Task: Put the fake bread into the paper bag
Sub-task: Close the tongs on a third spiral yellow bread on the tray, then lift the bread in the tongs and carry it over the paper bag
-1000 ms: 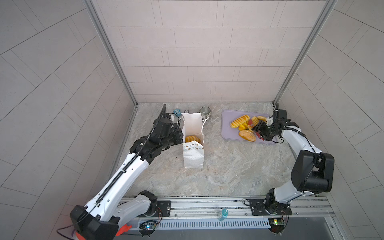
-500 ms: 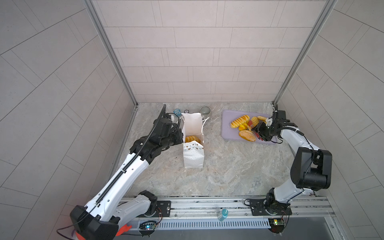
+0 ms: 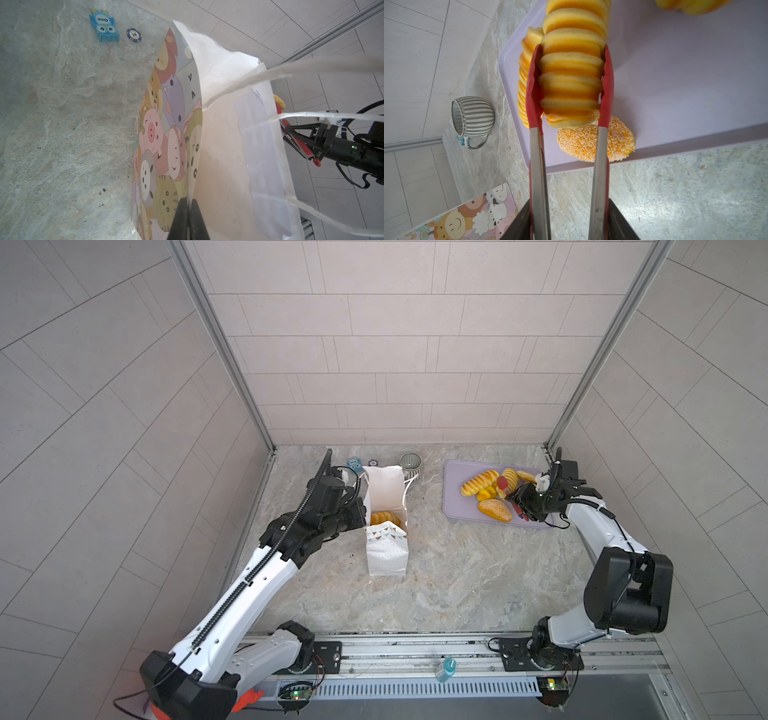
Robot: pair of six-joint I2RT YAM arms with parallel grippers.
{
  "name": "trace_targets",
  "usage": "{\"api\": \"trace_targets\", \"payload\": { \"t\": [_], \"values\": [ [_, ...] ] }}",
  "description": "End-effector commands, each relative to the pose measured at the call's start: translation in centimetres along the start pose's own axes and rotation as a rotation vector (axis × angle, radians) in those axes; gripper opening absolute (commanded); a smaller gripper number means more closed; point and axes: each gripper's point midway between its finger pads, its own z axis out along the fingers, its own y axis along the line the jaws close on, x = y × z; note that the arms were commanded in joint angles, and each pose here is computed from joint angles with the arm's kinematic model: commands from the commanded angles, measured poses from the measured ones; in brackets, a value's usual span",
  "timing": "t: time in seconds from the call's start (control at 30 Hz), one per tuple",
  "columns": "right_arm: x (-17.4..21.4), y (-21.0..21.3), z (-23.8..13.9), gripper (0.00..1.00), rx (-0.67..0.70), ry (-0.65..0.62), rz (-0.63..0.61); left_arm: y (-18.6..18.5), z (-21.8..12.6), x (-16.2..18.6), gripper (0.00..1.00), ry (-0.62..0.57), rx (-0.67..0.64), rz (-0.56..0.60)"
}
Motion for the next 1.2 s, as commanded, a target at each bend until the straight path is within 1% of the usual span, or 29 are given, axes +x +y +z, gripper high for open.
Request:
{"api": "trace_targets", "payload": {
  "t": [0.0,0.77,1.0,1.17],
  "values": [
    [-0.2,1.3,-1.8,0.50,-0.043,-0.032,-0.013,1.2,-0.1,0.9,0.05,0.038,-0.048,0.007],
    [0.7,4.3,-8.0,0.48,-0.096,-0.119,-0.132,1.0,-0.4,0.7,0.05,0.032,-0.050,0.007],
    [1.2,4.9,-8.9,0.47,-0.105,-0.117,-0.158,1.1,-0.3,0.7,0.05,0.033,-0.055,0.007],
    [2.0,6.7,-9.9,0.45,-0.145,-0.112,-0.195,1.2,-0.3,0.7,0.05,0.034,-0.060,0.007]
  ]
}}
